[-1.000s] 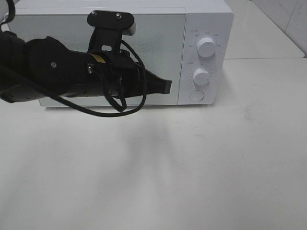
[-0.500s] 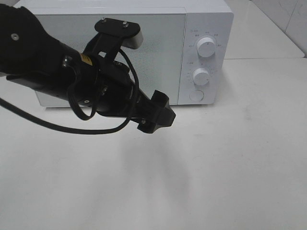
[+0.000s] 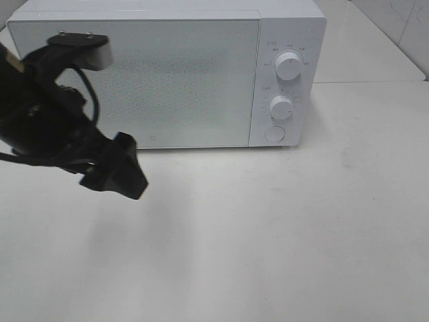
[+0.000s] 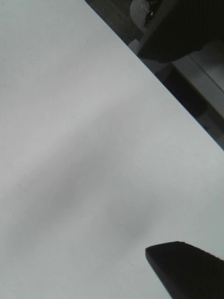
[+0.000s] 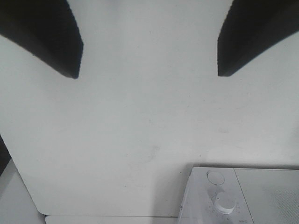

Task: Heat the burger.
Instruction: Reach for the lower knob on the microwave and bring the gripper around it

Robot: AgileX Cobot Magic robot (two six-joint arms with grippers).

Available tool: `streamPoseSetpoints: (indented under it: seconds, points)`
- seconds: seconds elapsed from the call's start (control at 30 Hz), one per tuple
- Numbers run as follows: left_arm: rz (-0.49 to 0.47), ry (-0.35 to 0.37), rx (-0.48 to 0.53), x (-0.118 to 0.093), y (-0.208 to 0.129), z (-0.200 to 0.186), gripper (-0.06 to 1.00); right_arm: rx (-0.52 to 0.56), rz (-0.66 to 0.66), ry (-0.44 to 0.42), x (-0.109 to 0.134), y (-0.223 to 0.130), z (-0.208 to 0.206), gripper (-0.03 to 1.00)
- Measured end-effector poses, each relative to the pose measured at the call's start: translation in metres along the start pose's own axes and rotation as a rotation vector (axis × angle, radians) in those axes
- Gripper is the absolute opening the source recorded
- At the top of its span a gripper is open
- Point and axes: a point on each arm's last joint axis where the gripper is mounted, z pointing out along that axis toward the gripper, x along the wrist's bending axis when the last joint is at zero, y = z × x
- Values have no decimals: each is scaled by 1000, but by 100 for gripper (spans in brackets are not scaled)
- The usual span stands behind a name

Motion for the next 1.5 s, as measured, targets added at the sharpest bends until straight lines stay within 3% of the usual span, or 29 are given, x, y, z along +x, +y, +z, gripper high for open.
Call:
streamPoseSetpoints:
  seconds: [0.23,0.27,0.33,0.47,0.97,1.27,1.5]
  points:
    - [-150,44,62,38,-20,-36,99,0,0,0,0,0,0,76]
    - [-209,78,59,50,-28,-51,99,0,0,0,0,0,0,76]
    - [-234,94,55,54,-32,-58,99,0,0,0,0,0,0,76]
    - [-349,197,23,72,-56,-94,99,0,0,0,0,0,0,76]
    - [-420,371,-141,44,-137,-127,99,0,0,0,0,0,0,76]
    - [-367,441,-395,21,-184,-125,99,0,0,0,0,0,0,76]
    - [-331,470,-525,6,-212,-124,99,0,0,0,0,0,0,76]
